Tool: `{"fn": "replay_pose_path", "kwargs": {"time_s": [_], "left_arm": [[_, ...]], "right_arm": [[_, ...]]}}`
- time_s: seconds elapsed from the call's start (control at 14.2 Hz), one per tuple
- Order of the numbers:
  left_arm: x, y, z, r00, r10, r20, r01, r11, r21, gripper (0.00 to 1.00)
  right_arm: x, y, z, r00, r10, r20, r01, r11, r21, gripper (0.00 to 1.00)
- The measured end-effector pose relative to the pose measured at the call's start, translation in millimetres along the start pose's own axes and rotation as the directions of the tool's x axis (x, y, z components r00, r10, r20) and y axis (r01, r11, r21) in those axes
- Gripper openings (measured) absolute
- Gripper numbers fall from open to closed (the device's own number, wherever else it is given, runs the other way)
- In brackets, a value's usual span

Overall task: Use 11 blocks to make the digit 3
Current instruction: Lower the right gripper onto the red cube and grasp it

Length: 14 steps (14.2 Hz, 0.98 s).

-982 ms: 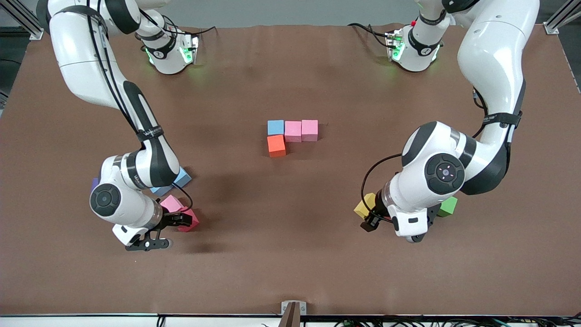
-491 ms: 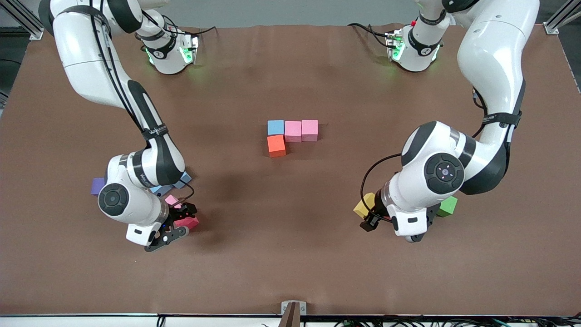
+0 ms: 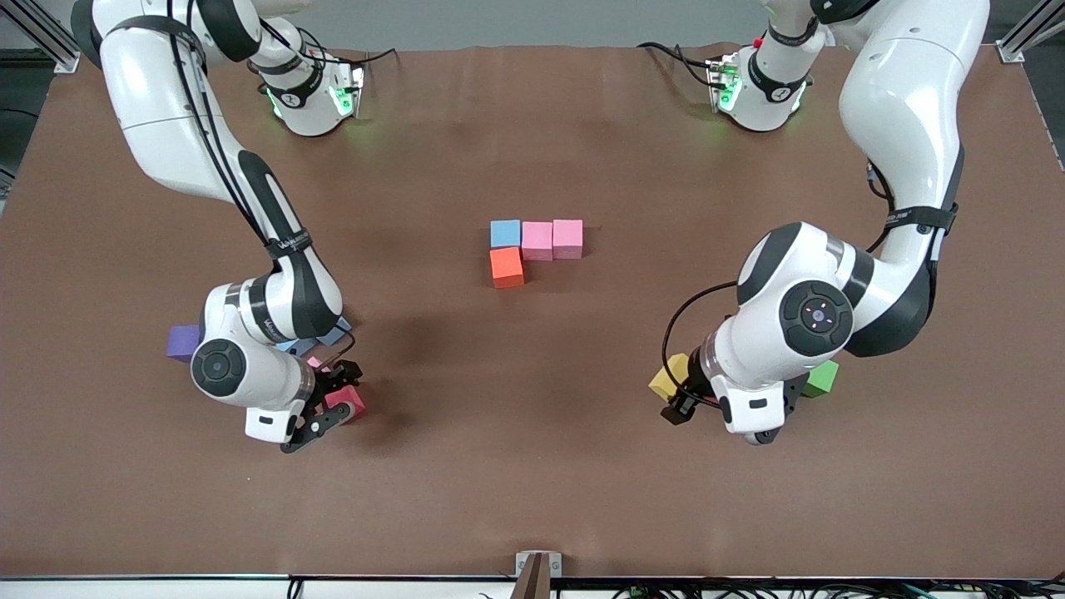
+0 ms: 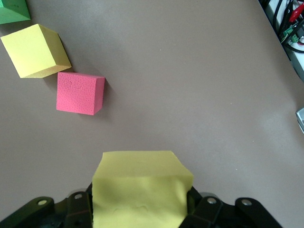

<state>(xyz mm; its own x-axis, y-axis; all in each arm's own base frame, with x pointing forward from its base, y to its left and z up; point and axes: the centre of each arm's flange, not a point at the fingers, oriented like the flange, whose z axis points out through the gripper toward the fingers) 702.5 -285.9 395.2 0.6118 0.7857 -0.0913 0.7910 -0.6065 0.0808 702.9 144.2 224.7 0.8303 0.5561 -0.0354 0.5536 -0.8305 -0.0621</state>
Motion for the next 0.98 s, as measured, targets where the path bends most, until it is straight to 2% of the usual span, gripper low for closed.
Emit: {"fn": "replay_pose_path", "kwargs": {"time_s": [0.77, 0.91, 0.98], "left_arm": [[-3.8, 0.3, 1.8, 1.0, -0.013, 0.003, 0.013, 1.0, 0.005, 0.62], [-4.1, 0.2, 2.4, 1.0, -0.013, 0.003, 0.013, 1.0, 0.006, 0.62], [-4.0, 0.0, 2.9, 1.0, -0.013, 0.003, 0.013, 1.0, 0.007, 0.62]], "right_arm": [[6.3, -12.9, 15.0, 1.0, -0.029, -0.008, 0.029, 1.0, -0.011, 0.98], [6.1, -12.3, 16.1, 0.999, -0.033, -0.006, 0.033, 0.999, -0.015, 0.88], [6.0, -11.8, 16.1, 0.999, -0.043, -0.001, 0.043, 0.999, -0.026, 0.88]]}}
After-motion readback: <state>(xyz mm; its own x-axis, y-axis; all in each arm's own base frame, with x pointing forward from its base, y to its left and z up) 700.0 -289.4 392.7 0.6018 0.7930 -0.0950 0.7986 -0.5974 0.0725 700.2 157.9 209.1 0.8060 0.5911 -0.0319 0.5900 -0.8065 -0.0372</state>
